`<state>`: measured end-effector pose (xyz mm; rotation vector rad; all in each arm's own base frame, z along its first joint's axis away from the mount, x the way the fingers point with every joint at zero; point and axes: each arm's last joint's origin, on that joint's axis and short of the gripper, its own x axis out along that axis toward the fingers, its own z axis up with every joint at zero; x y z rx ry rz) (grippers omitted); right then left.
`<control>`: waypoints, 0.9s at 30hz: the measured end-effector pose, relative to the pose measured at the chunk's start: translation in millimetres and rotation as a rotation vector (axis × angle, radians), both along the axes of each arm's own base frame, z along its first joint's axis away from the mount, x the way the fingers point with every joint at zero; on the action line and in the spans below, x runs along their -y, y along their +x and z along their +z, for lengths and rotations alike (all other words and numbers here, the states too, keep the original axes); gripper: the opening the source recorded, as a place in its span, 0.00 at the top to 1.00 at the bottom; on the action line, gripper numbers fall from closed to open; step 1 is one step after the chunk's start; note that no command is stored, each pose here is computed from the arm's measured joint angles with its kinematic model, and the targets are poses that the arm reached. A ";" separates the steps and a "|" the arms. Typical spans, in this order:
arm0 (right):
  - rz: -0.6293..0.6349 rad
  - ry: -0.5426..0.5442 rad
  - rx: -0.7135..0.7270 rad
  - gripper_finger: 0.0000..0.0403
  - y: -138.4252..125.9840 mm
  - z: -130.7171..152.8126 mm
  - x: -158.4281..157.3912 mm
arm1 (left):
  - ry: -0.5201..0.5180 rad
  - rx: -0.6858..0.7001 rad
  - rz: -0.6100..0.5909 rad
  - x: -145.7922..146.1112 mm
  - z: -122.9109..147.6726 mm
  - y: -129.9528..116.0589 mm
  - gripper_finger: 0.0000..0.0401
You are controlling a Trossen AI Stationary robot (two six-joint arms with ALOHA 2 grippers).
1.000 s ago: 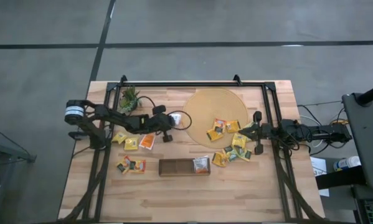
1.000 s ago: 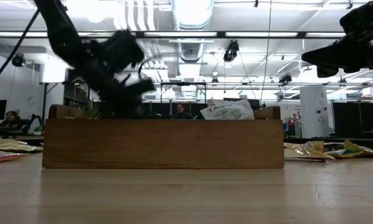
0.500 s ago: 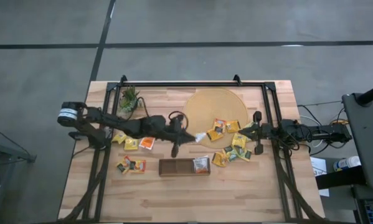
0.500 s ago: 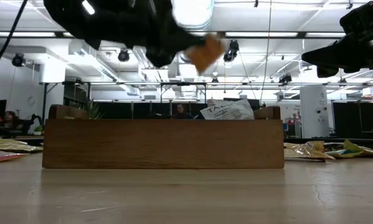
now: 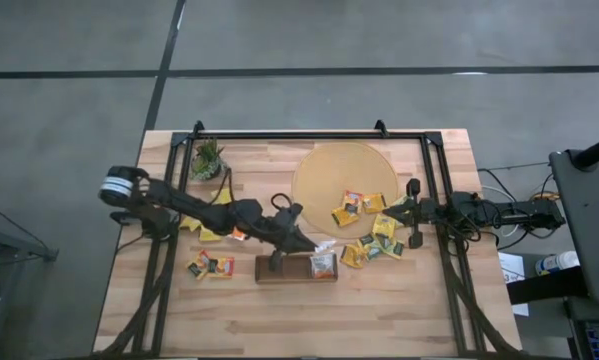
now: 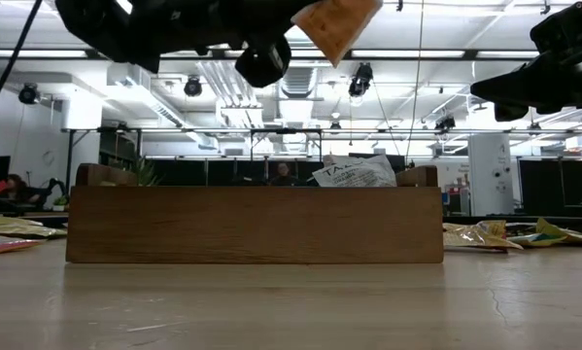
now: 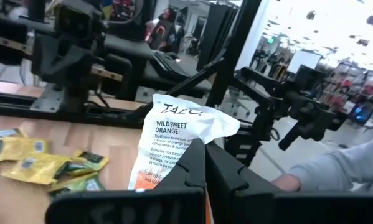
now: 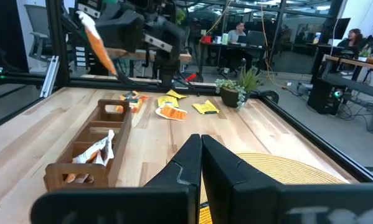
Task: Pick & Place Tea
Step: Put the white tea bag into the right section of the wooden organizer
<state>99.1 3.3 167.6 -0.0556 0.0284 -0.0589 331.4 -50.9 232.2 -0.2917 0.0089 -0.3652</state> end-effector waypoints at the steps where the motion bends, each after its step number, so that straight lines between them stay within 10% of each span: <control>1: 0.000 0.000 0.000 0.98 0.0 0.0 0.0 | -0.009 -0.003 -0.005 1.4 -2.9 1.4 1.00; 15: 0.000 0.000 0.000 0.98 0.0 0.0 0.0 | -0.246 0.111 -0.079 18.1 -42.8 19.8 1.00; 27: 0.000 0.000 0.000 0.98 0.0 0.0 0.0 | -0.304 -0.070 -0.066 31.1 -82.5 64.2 1.00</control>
